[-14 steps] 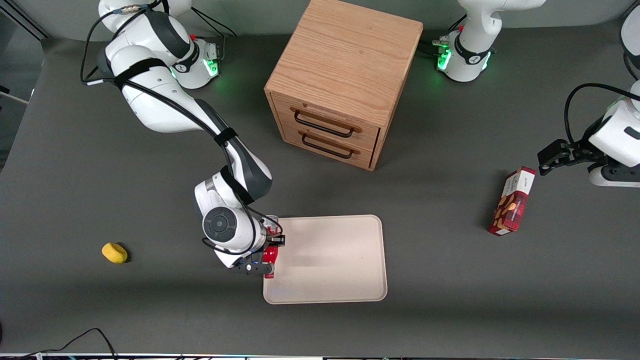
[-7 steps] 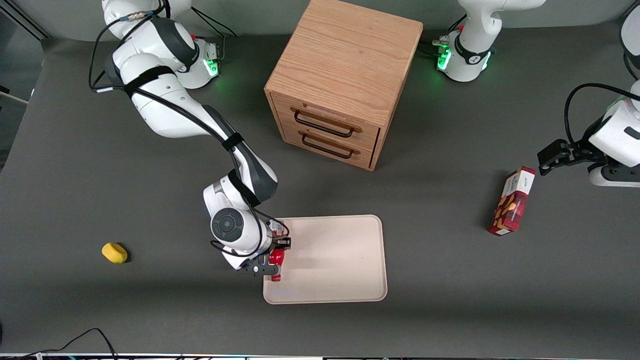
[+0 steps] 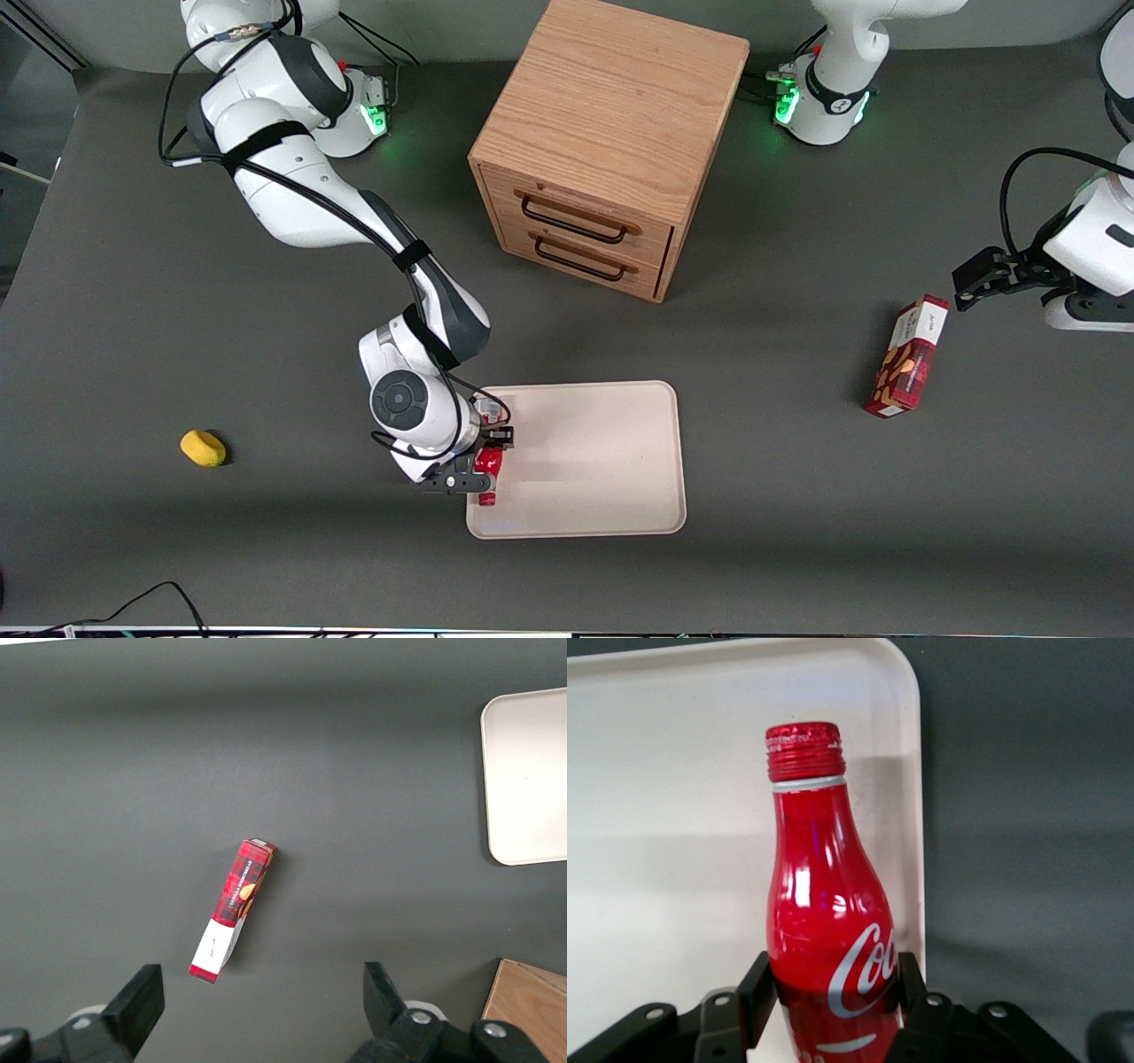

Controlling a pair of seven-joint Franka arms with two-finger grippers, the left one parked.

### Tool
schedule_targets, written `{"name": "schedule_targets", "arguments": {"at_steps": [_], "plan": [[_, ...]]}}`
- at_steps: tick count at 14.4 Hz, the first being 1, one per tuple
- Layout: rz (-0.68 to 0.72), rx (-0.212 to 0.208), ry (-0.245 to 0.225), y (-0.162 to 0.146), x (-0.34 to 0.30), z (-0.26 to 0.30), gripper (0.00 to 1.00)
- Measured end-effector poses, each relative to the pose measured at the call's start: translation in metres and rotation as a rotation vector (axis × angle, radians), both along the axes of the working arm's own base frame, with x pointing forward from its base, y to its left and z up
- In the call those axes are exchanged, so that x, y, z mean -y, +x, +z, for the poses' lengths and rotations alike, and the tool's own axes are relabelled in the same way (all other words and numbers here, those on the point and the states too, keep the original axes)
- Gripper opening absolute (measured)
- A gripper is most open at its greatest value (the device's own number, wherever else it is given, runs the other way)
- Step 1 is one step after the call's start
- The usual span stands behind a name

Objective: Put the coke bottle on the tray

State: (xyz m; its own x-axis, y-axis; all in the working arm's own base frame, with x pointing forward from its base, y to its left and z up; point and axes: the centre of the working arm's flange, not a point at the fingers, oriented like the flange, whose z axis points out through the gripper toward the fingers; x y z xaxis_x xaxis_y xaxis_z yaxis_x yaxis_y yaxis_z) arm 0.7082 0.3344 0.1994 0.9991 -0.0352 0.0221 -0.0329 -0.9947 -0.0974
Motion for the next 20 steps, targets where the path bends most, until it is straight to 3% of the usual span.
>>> {"name": "schedule_targets", "arguments": {"at_steps": [1, 5, 9, 14, 20], "plan": [[0.0, 0.004, -0.001, 0.0, 0.0, -0.002, 0.65], [0.003, 0.011, -0.005, 0.0, -0.002, -0.001, 1.0], [0.005, 0.033, 0.004, 0.003, -0.007, 0.012, 1.0], [-0.058, 0.077, 0.005, 0.012, 0.007, 0.092, 1.0], [-0.166, 0.096, 0.011, -0.006, 0.119, 0.208, 1.0]]}}
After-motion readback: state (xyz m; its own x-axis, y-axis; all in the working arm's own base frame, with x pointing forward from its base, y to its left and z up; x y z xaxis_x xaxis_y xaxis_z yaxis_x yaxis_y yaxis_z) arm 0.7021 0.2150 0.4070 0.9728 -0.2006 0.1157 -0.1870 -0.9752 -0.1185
